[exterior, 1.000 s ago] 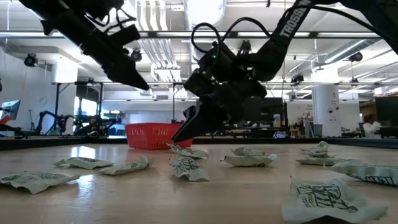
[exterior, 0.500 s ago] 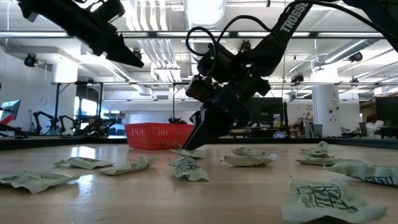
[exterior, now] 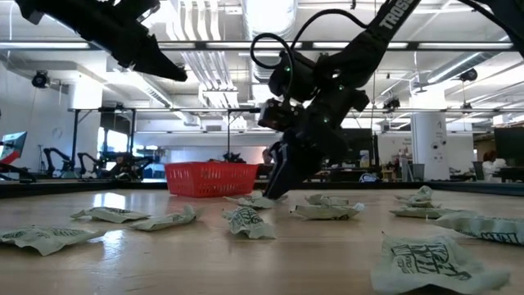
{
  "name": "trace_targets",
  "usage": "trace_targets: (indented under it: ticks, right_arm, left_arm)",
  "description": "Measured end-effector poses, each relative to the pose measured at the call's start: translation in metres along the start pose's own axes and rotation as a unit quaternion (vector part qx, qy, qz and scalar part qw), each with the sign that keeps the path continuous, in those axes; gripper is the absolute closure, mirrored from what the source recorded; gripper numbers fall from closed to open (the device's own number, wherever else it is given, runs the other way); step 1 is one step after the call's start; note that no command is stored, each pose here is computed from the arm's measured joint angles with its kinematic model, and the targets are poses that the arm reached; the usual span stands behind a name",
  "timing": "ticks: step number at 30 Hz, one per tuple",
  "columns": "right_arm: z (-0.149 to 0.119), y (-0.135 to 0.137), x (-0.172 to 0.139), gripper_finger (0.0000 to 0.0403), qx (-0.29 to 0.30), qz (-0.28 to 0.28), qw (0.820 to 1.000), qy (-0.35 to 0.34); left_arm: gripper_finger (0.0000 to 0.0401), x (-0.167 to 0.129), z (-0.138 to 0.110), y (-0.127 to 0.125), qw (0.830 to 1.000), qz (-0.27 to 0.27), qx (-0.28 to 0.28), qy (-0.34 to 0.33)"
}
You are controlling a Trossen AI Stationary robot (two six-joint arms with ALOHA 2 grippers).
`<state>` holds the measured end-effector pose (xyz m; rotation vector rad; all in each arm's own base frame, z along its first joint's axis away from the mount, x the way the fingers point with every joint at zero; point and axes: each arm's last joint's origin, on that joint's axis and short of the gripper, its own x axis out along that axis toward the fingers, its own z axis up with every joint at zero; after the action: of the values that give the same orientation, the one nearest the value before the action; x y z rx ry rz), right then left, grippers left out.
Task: Pick and place Stevia / Truvia into bins
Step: Put the white stevia packet into the red bin
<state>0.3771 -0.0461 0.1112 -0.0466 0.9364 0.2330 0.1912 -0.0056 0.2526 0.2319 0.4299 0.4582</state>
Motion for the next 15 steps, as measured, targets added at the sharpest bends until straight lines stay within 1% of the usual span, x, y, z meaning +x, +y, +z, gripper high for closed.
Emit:
trace_targets:
  ticks: [7,12,15]
  right_arm:
    - [0.0,0.001,-0.003,0.0382,-0.009,0.001,1.0,0.004]
    - [0.003,0.001,-0.009,0.0392,-0.023,-0.005,1.0,-0.002]
    - [0.013,0.0,-0.017,0.0393,-0.048,-0.027,0.998,-0.036]
  left_arm:
    - [0.0206,-0.002,0.002,-0.002,1.0,-0.005,0.0,-0.005]
    - [0.0206,-0.003,0.002,-0.004,1.0,-0.011,0.002,-0.007]
    - [0.0206,-0.003,0.003,-0.004,1.0,-0.011,0.002,-0.008]
